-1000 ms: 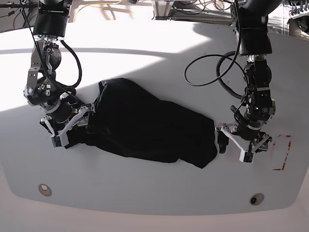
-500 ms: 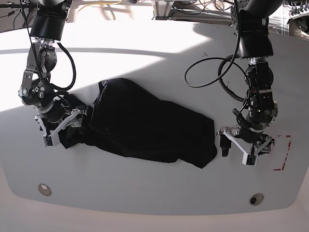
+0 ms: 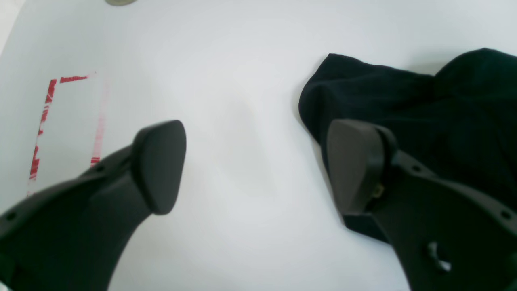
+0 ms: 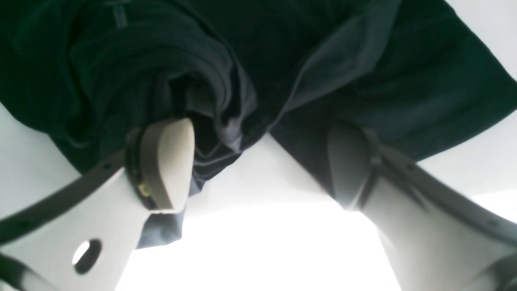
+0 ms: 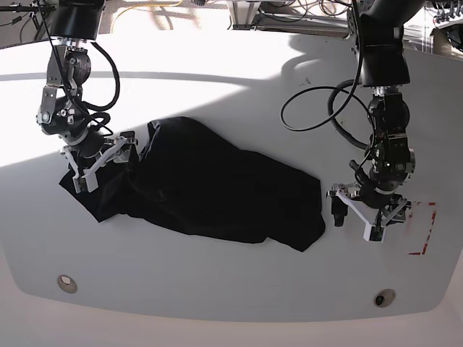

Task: Fold the T-shirt properly
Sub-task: 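Hold the stretched shirt with both grippers and adjust grip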

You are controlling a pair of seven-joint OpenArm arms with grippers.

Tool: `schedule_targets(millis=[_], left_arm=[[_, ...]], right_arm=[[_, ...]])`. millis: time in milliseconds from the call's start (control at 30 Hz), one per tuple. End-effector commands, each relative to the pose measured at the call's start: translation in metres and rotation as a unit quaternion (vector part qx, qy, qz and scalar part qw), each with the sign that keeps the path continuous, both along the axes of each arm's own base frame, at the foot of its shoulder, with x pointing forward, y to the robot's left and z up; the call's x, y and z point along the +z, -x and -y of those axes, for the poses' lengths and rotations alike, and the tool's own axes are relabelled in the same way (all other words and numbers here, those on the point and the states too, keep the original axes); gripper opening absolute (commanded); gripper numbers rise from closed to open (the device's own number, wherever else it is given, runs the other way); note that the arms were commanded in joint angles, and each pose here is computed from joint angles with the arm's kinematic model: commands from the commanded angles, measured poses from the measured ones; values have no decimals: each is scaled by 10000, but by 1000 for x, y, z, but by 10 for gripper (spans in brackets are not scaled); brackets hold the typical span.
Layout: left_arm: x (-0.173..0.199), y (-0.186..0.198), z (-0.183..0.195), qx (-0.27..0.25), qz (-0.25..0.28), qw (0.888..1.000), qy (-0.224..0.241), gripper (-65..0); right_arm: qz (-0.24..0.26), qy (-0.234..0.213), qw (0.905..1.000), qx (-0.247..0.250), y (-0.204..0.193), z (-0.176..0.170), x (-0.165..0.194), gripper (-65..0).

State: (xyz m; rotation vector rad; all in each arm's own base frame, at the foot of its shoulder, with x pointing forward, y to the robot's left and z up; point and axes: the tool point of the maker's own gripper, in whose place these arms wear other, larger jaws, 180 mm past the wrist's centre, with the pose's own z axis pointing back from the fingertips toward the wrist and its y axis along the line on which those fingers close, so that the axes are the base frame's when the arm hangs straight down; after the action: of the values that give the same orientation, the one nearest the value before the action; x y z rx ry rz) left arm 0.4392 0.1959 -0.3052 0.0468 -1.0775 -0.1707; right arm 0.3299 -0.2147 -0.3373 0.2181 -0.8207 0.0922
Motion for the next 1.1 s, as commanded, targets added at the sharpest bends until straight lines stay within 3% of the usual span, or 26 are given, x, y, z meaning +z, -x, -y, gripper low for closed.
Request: schedule_targets(millis=[0,433,633,800,967,1067], left_arm=[[24,-10,-1,-22,428,9991,12,-140],[24,-10,0,-44,514,9987,14,-140],[24,-10,0,-44,514,9987,14,-140],[24,-10,0,-44,514,9987,14,-140],[25,-9,-7,-24,514,9986,-76,-140],[25,-9,-10,-14,515,9986,-111,-140]], right_arm=[[347,17,9994,3,-8,4,16,-154],[159,-101,9997,-159,-17,13,1,-154],[295,-141,9993,188,-27,-14,2,-154],[117,-212,9995,189,-27,-18,-13,-155],[277,-376,9988,123,-35,-24,-10,-155],[230,-233,9994,111,-36,-20,-14,-162]])
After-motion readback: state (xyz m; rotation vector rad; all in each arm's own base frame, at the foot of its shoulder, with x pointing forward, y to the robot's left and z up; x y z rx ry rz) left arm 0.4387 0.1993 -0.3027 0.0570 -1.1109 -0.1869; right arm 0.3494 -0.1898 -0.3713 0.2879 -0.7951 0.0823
